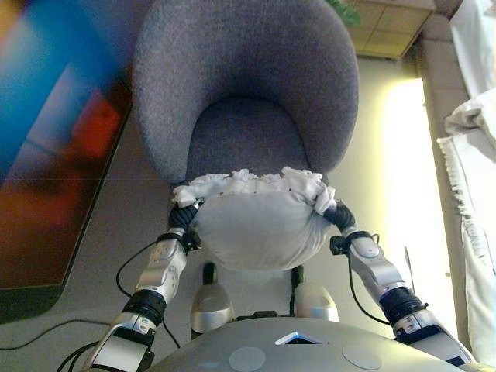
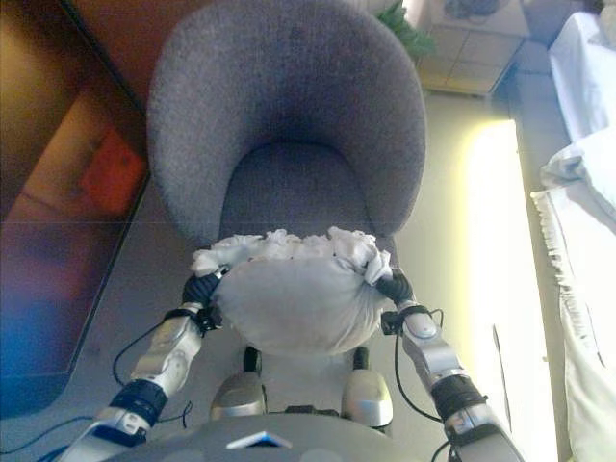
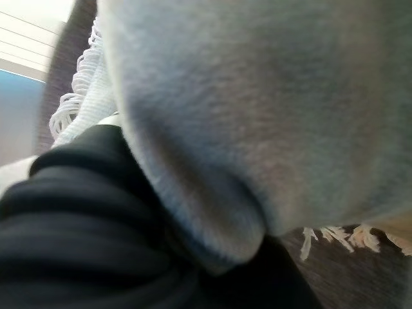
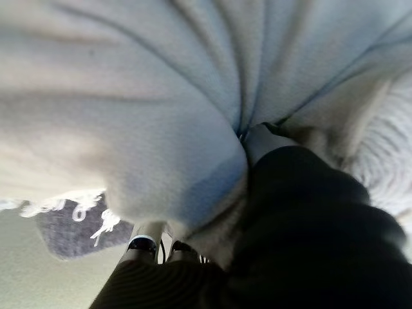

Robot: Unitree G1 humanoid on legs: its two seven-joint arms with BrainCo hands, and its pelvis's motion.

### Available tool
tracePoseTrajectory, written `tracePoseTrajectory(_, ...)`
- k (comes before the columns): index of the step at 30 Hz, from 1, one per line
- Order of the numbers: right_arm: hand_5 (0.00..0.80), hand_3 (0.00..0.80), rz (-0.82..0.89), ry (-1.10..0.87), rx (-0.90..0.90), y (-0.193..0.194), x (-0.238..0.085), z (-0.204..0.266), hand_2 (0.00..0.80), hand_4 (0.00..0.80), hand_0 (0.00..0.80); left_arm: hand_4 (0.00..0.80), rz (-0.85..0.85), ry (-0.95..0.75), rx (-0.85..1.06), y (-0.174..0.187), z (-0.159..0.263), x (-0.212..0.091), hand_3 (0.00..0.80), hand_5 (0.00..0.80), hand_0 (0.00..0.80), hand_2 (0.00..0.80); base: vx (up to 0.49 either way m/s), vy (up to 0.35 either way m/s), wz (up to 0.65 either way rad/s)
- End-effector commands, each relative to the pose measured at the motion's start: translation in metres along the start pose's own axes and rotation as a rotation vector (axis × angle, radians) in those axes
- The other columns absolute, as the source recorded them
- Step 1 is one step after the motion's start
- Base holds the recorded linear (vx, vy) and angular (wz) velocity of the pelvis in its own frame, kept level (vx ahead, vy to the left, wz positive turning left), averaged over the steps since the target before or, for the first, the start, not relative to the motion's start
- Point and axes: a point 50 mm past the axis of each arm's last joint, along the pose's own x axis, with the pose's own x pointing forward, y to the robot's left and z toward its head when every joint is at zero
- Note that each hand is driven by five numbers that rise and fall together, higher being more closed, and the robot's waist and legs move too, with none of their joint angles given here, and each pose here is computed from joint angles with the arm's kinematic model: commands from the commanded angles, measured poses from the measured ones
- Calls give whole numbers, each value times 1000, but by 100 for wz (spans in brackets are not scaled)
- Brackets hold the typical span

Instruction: Pick up the cushion and take it to the sofa

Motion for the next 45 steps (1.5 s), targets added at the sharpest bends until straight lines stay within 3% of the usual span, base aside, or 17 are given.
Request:
tracePoseTrajectory(1,800,800,60,-220,139,14,3,50,800,800,800,800,-73,-234,-13,-21,54,13,800,800,800,800,50,57,1)
tracePoseTrajectory(28,800,800,98,-236,129,27,15,64,800,800,800,800,-143,-259,61,-26,73,19,800,800,800,800,63,88,-12)
tracePoseTrajectory(35,800,800,86,-250,142,24,26,79,800,800,800,800,-185,-260,59,-38,82,33,800,800,800,800,64,117,15)
tracePoseTrajectory(45,800,800,92,-225,127,18,21,71,800,800,800,800,-197,-237,35,-44,74,31,800,800,800,800,312,-77,27)
